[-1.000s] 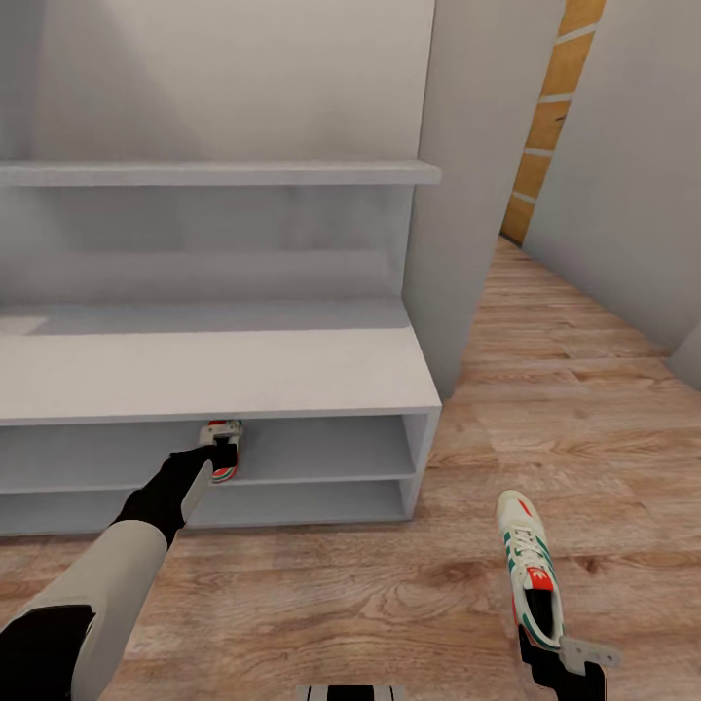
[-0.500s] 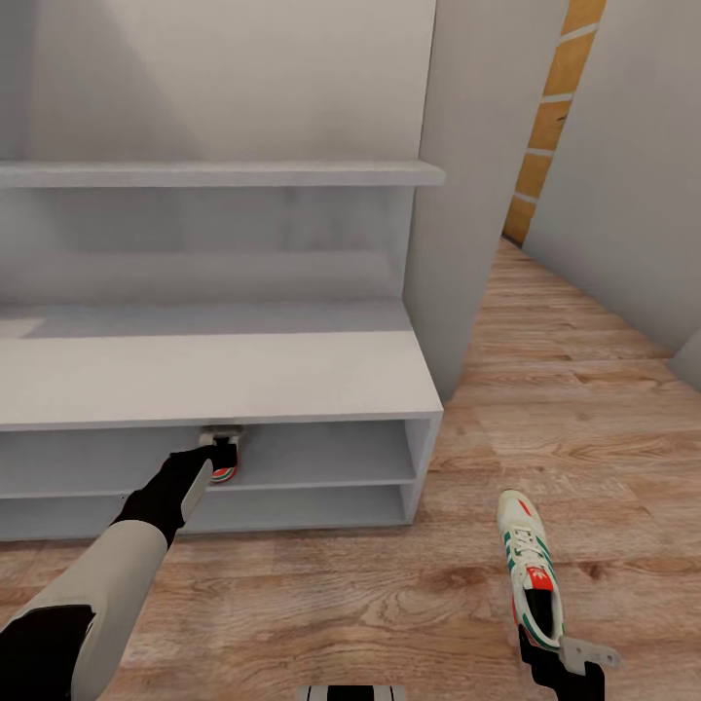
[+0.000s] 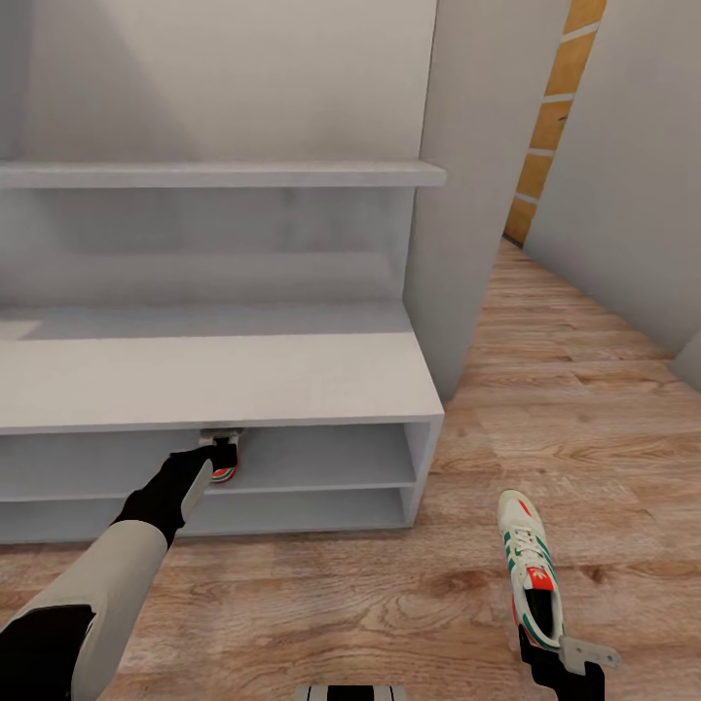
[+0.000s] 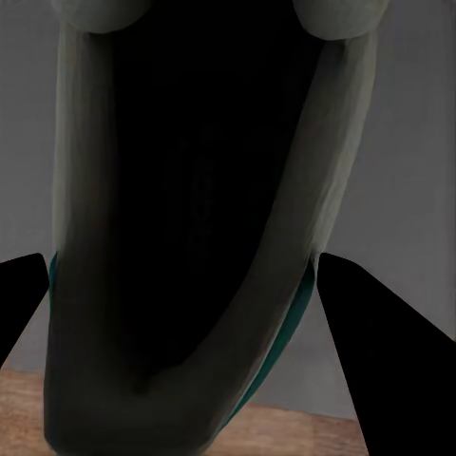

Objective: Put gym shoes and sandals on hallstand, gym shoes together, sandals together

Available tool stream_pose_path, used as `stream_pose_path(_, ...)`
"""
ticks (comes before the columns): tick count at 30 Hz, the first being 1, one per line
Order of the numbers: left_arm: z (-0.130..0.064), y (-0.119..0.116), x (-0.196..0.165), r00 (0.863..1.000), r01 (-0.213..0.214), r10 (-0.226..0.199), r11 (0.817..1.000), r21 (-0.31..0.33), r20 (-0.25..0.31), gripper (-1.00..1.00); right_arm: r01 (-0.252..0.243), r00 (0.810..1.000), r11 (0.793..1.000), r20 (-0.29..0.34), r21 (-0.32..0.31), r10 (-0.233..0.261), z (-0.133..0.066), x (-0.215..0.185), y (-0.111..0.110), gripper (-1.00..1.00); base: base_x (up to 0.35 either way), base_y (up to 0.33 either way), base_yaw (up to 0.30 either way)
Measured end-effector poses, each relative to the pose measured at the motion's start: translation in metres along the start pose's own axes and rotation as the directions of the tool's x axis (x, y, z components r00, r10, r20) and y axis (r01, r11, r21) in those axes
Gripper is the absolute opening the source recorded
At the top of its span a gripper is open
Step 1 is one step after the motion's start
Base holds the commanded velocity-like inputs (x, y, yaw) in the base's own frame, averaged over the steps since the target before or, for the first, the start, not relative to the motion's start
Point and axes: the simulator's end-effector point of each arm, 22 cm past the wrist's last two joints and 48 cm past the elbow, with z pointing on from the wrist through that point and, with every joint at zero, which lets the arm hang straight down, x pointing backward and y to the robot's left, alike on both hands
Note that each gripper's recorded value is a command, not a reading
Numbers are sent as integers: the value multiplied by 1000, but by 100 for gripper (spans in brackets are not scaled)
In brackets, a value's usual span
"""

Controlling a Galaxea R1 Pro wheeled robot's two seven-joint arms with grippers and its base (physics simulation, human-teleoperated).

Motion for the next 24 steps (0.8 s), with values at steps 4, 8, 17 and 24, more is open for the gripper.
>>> stream_pose_path(4, 0, 0, 0, 1000, -1, 1, 1000, 0, 0, -100, 0, 1000, 1000, 0, 0, 0, 0, 0, 0, -100, 53, 0, 0)
stream_pose_path(8, 0, 0, 0, 1000, 0, 0, 1000, 0, 0, -100, 0, 1000, 1000, 0, 0, 0, 0, 0, 0, -100, 24, 0, 0)
stream_pose_path(17, 0, -1, 0, 1000, 0, 0, 1000, 3, 0, -100, 0, 1000, 1000, 0, 0, 0, 0, 0, 0, -100, 3, 0, 0)
stream_pose_path(24, 0, -1, 1, 1000, 0, 0, 1000, 5, -2, 100, 0, 1000, 1000, 0, 0, 0, 0, 0, 0, -100, 0, 0, 0)
